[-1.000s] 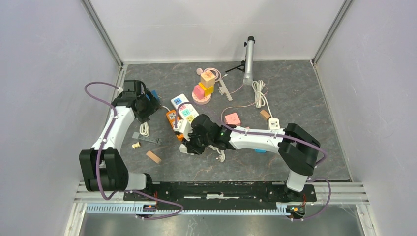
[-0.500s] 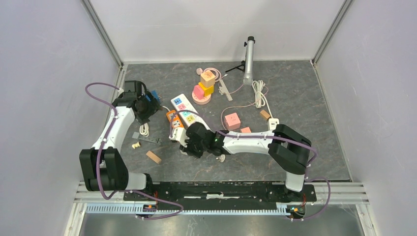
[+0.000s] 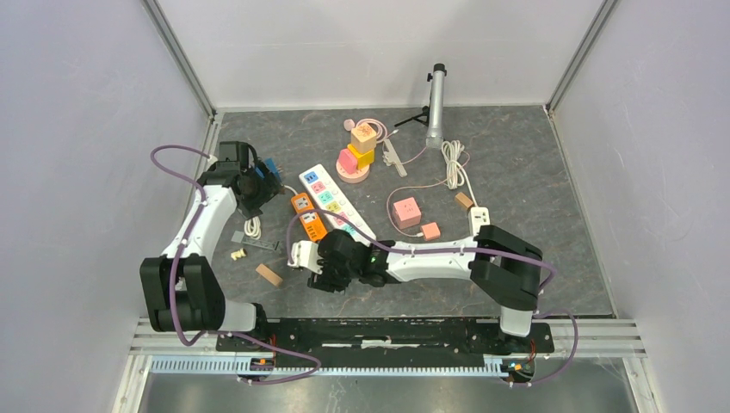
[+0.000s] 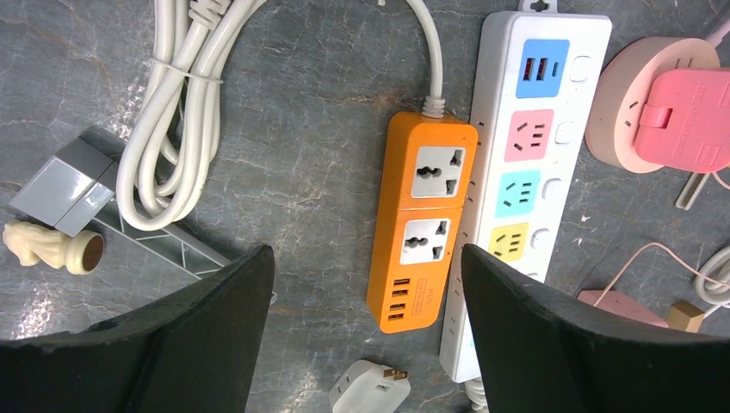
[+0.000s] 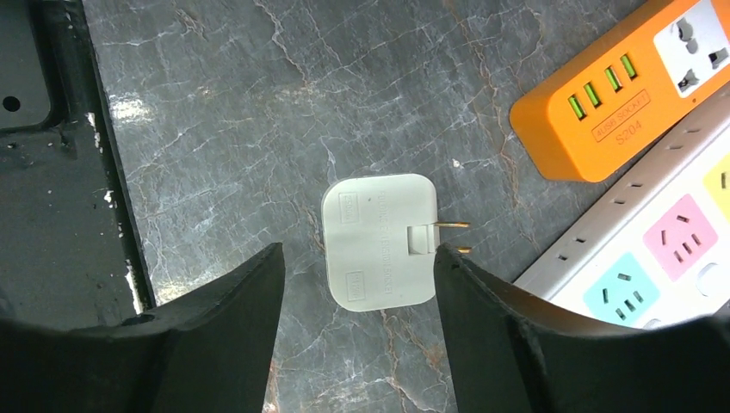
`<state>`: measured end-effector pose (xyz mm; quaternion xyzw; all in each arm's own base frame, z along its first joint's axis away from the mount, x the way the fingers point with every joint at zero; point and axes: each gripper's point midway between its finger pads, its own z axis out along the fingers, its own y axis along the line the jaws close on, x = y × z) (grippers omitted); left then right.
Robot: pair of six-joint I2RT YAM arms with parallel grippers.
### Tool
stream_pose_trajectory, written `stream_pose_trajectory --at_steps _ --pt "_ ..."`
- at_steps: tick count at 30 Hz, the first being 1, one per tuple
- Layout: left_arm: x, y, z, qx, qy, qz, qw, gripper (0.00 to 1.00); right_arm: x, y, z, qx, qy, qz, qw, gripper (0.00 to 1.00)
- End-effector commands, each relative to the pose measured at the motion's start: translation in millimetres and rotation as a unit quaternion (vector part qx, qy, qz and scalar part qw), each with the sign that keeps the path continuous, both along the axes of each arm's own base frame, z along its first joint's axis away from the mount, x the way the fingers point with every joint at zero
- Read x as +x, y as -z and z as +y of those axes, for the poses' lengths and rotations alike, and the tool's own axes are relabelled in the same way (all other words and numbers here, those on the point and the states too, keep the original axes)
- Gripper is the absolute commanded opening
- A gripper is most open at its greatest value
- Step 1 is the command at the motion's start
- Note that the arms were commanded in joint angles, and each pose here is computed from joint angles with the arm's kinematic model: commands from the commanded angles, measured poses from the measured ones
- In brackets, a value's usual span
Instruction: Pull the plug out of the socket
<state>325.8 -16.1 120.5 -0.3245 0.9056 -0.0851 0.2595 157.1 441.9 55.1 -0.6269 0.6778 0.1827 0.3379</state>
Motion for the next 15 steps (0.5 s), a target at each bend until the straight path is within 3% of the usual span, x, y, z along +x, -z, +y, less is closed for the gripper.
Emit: stream_pose_trajectory --at_steps 1,5,7,13,15 --pt "1.8 -4.2 4.4 0.011 0.008 -0.008 1.000 0.86 8.7 -55.0 13.5 0.069 0.003 -0.024 0.997 0.71" --pt "1.1 -8.4 6.2 0.020 0.014 -0.012 1.000 0.89 36.9 -88.9 5.5 0.106 0.058 -0.038 0.992 0.78" --pt "-4.1 -8.3 13.7 0.036 0.001 -0.001 0.999 1.00 60.5 -106.1 -5.7 0.124 0.101 -0.042 0.986 0.81" --pt "-10.7 -17.4 20.1 0.055 -0.007 -0.021 0.998 1.00 154.4 -144.7 -68.5 0.147 0.284 -0.067 0.945 0.98" --pt "-6.7 -22.2 16.6 0.039 -0.007 -0.046 0.998 1.00 180.8 -148.9 -86.9 0.137 0.323 -0.077 0.933 0.98"
